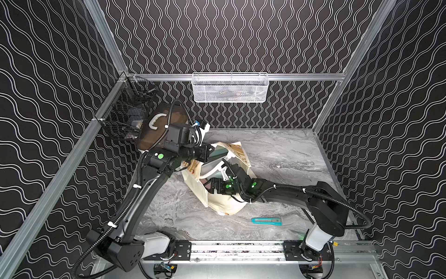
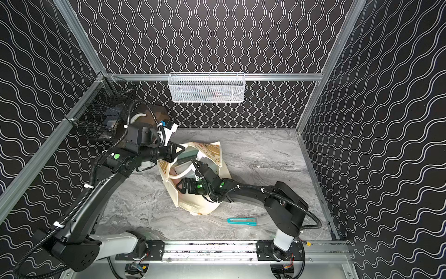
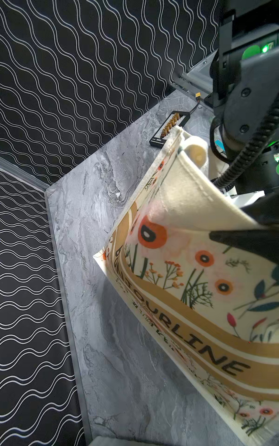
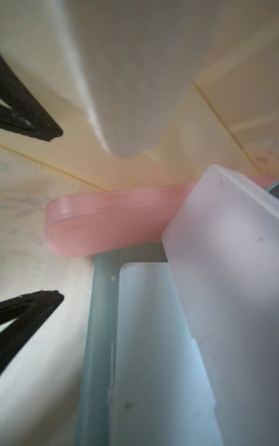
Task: Take out the pencil case from the canvas bag
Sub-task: Pick up the pencil case from the canvas bag.
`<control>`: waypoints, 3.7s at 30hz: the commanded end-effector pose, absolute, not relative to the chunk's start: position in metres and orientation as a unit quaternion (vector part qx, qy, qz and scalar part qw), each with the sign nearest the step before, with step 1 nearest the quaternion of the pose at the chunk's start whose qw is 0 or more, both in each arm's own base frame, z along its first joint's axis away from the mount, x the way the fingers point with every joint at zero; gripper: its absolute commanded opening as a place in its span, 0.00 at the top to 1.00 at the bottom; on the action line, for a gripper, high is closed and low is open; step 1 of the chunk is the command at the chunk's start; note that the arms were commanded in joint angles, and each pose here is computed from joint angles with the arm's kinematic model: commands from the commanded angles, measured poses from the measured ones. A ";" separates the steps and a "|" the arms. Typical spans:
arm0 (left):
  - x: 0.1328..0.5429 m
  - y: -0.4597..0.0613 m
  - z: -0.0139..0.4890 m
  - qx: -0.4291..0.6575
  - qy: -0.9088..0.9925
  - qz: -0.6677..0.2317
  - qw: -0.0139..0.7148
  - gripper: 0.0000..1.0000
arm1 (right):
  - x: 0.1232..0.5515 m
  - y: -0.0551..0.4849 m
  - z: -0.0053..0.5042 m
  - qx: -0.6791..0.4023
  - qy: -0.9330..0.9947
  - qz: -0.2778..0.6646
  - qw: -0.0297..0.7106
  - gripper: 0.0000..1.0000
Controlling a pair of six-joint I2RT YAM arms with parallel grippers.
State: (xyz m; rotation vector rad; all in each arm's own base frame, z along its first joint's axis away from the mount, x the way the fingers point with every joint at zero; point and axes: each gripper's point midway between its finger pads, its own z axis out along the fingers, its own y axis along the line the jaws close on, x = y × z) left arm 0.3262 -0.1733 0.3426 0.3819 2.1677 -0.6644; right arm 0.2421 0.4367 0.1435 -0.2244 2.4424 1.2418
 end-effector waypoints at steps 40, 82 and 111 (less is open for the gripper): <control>0.328 -0.185 0.366 0.169 0.831 -0.291 0.443 1.00 | 0.266 0.450 0.103 -0.099 0.909 0.355 0.195 0.44; 0.358 -0.118 0.360 0.029 0.866 -0.129 0.482 1.00 | 0.202 0.302 0.215 -0.118 0.897 0.316 0.287 0.86; 0.376 -0.087 0.378 -0.039 0.865 -0.038 0.499 1.00 | 0.217 0.143 0.363 -0.056 0.833 0.117 0.538 1.00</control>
